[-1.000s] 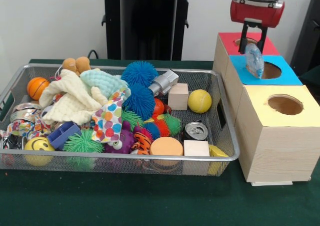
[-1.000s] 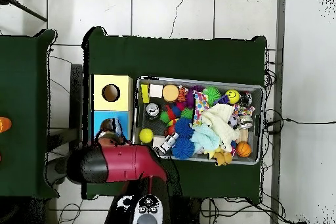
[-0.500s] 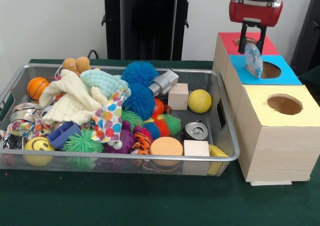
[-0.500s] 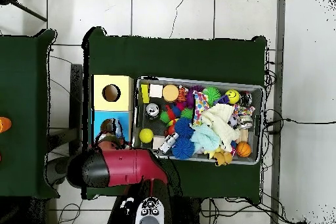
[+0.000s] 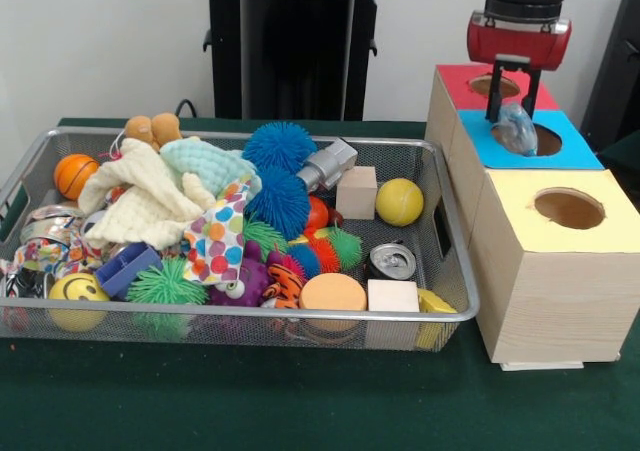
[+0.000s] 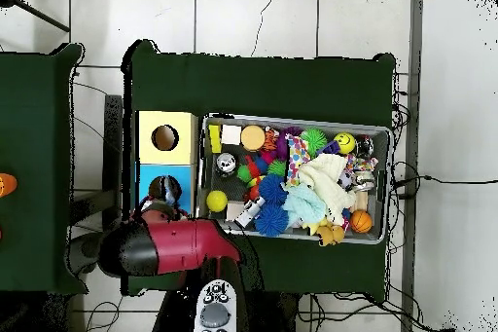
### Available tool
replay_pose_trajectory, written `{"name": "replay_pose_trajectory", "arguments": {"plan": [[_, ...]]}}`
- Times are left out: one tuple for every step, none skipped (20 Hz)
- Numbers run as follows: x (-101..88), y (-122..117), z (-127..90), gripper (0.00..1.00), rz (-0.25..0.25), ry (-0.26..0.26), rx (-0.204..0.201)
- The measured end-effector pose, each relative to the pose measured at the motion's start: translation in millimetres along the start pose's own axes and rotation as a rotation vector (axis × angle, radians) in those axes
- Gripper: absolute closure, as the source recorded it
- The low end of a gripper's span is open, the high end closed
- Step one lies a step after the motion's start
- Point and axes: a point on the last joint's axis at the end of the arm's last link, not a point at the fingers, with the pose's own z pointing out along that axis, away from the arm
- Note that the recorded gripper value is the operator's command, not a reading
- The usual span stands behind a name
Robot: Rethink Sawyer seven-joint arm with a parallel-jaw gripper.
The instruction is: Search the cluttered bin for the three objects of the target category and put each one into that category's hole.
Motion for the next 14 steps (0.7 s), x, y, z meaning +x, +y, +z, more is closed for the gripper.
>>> {"name": "replay_pose_trajectory", "arguments": {"plan": [[1.1, 1.6, 2.1, 1.00, -0.003, -0.001, -0.003], [0.2, 2.3, 1.6, 1.00, -0.004, -0.007, -0.005], [1.0, 2.9, 1.3, 1.00, -0.007, -0.011, -0.004], [1.5, 3.1, 1.2, 1.00, -0.008, -0.012, -0.003], [2.1, 3.4, 1.0, 1.00, -0.010, -0.014, -0.002], [2.5, 3.6, 1.0, 1.00, -0.012, -0.016, -0.002], [3.1, 4.2, 1.1, 1.00, -0.014, -0.019, -0.001], [3.3, 4.4, 1.2, 1.00, -0.015, -0.021, -0.001], [3.5, 4.7, 1.3, 1.00, -0.016, -0.023, -0.001], [3.8, 4.9, 1.3, 1.00, -0.018, -0.025, 0.001], [3.8, 5.1, 1.4, 1.00, -0.019, -0.026, 0.002], [3.8, 5.2, 1.6, 1.00, -0.020, -0.027, 0.003], [3.7, 5.3, 1.7, 1.00, -0.020, -0.028, 0.004], [3.8, 5.6, 1.8, 1.00, -0.022, -0.028, 0.005]]}}
